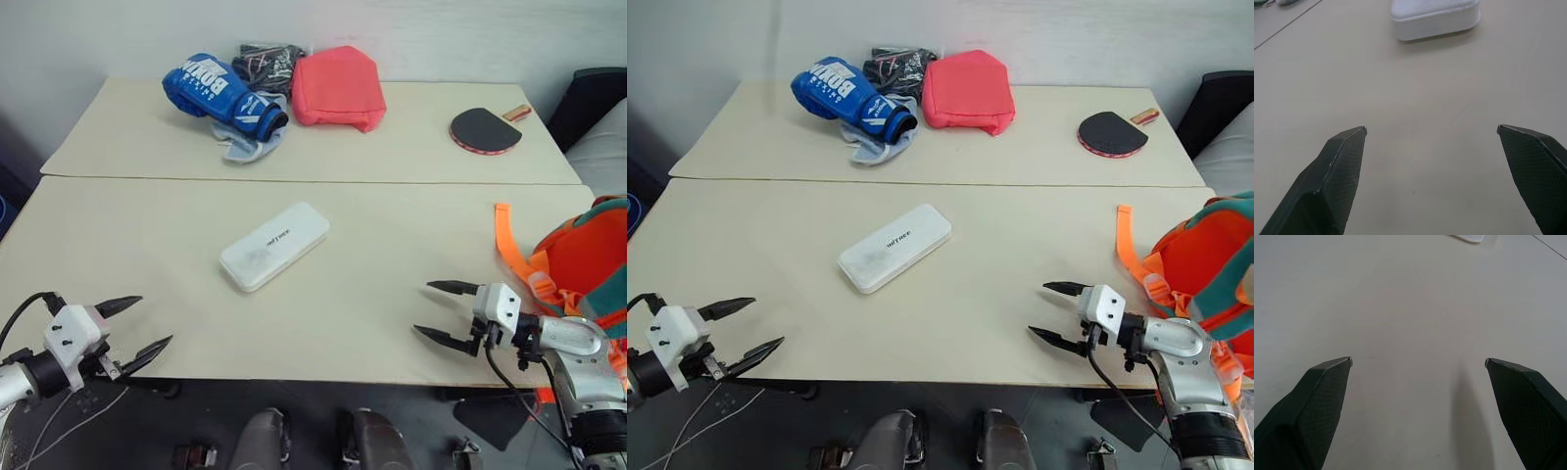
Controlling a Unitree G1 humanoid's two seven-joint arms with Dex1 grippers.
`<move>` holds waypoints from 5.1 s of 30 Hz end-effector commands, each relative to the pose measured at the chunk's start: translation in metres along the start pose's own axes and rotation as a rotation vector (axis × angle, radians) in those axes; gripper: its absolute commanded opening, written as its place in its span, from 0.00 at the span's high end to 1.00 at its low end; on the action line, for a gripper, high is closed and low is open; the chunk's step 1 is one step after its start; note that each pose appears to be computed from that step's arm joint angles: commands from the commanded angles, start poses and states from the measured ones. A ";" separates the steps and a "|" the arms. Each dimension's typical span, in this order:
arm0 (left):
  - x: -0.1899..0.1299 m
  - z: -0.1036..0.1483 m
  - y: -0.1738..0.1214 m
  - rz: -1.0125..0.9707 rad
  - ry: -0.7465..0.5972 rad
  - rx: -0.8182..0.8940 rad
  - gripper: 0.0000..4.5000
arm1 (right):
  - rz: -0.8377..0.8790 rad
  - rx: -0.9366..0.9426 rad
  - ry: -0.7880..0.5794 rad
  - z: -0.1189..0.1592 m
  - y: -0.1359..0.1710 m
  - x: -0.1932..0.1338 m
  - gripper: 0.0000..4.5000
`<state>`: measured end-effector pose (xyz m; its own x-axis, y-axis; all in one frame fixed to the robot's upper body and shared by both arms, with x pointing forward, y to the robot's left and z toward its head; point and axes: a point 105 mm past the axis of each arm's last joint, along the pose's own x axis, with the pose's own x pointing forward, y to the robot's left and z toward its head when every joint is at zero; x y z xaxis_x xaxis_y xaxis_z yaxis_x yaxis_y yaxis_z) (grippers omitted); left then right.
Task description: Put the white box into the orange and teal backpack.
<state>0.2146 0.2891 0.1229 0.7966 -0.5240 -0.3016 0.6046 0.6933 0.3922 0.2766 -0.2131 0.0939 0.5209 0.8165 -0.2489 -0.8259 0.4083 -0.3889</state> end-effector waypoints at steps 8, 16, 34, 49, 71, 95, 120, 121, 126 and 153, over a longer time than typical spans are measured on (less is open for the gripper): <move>0.004 0.014 0.004 0.053 -0.009 -0.105 0.00 | -0.174 0.097 -0.099 0.036 -0.033 0.033 0.01; 0.014 0.010 0.018 0.514 -0.103 -0.307 0.50 | -0.299 0.200 -0.086 0.071 -0.046 0.107 0.38; 0.072 0.023 -0.012 0.726 -0.089 -0.535 1.00 | -0.590 0.264 -0.077 0.077 -0.067 0.185 0.99; 0.097 0.025 -0.012 0.656 -0.016 -0.494 1.00 | -0.369 0.234 -0.054 0.076 -0.076 0.226 0.99; 0.113 0.037 -0.041 0.260 -0.037 -0.364 1.00 | 0.277 0.079 -0.003 0.063 0.017 0.149 0.99; 0.084 0.014 -0.041 -0.164 0.120 -0.700 0.48 | 0.088 0.173 0.285 0.018 0.010 0.026 1.00; 0.134 0.054 -0.063 -0.721 0.366 -1.389 0.01 | 0.215 0.097 0.210 0.024 0.032 0.080 1.00; 0.135 0.055 -0.064 -0.723 0.357 -1.392 0.01 | 0.221 0.096 0.203 0.025 0.032 0.081 1.00; 0.141 0.067 -0.069 -0.772 0.308 -1.406 0.01 | 0.257 0.072 0.193 0.022 0.032 0.080 1.00; 0.119 0.114 -0.058 -0.732 -0.373 -0.890 0.68 | -0.203 0.304 0.117 0.027 0.030 -0.021 0.79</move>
<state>0.2817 0.1340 0.1491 0.3696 -0.9252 0.0860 0.7116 0.2223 -0.6665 0.2361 -0.2071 0.0877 0.6322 0.6751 -0.3802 -0.7563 0.6442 -0.1139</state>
